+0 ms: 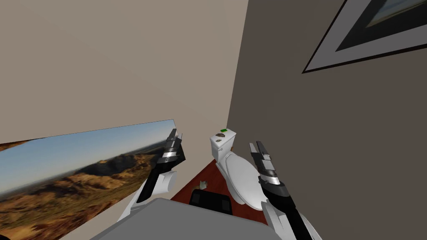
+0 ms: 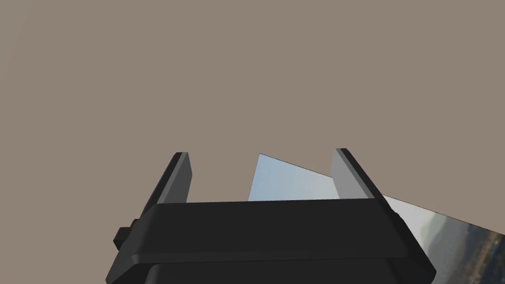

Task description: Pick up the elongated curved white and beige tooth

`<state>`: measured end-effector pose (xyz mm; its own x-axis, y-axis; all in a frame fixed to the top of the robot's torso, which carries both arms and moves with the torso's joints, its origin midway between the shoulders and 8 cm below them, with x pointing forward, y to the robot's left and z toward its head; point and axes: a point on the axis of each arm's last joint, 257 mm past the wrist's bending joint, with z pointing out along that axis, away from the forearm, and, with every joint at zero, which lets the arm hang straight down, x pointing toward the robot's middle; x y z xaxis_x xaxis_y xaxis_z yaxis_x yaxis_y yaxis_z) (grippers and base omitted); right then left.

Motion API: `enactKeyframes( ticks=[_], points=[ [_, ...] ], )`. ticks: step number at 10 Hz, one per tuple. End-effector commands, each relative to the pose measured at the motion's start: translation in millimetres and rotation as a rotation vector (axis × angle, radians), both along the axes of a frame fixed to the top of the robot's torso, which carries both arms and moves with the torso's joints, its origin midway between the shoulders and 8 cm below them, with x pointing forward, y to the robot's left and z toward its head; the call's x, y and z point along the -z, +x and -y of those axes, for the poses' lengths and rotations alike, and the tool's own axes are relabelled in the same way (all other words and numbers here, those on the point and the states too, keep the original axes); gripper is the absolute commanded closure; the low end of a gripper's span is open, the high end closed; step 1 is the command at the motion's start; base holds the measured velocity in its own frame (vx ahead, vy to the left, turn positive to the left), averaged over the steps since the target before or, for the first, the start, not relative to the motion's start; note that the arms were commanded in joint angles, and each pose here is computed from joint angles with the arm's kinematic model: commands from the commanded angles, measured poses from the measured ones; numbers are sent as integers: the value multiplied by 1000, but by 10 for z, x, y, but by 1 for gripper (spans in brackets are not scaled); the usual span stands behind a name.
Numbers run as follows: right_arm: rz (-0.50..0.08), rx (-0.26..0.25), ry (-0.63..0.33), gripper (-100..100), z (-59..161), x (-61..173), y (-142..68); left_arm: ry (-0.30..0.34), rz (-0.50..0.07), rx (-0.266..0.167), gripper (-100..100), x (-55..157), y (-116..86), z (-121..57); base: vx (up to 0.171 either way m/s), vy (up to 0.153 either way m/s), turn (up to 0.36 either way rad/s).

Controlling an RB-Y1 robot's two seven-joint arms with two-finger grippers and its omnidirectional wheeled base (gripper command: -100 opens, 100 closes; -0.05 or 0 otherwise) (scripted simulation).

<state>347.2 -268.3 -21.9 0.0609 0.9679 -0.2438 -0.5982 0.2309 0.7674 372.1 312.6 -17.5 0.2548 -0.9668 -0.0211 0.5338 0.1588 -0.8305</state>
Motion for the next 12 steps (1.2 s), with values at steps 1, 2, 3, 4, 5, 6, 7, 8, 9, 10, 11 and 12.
enactKeyframes(
  ticks=[1,2,3,4,5,6,7,8,9,10,11,12],
  points=[
    [-35,-25,-53,-100,-51,151,22,0,0,0,0,0,0,0,-76,-22,137],
    [-38,-33,-67,-100,-63,155,22,0,0,0,0,-1,0,0,-65,-20,53],
    [-69,-51,-108,-100,-94,307,32,0,0,0,0,0,0,0,-86,-24,114],
    [-73,-61,-126,-100,-106,313,31,0,0,0,0,-1,0,0,-67,-26,68],
    [-105,-78,-168,-100,-132,474,36,0,0,0,0,0,0,0,-71,-17,170],
    [-109,-90,-191,-100,-144,483,34,0,0,0,0,0,0,0,-58,-18,68],
    [-141,-107,-233,-100,-162,653,34,0,0,0,0,0,0,0,-71,-21,111],
    [-146,-121,-260,-100,-173,665,29,0,0,0,0,0,0,0,-65,-17,91],
    [-178,-139,-305,-100,-184,842,22,0,0,0,0,0,0,0,-67,-13,171],
    [-184,-154,-336,-100,-190,856,16,0,0,0,0,0,0,0,-54,-17,98],
    [-215,-171,-383,-100,-192,1037,3,0,0,0,0,0,0,0,-79,-17,159],
    [-220,-184,-409,-100,-192,1049,-4,0,0,0,0,0,0,0,-65,-3,95]
  ],
)
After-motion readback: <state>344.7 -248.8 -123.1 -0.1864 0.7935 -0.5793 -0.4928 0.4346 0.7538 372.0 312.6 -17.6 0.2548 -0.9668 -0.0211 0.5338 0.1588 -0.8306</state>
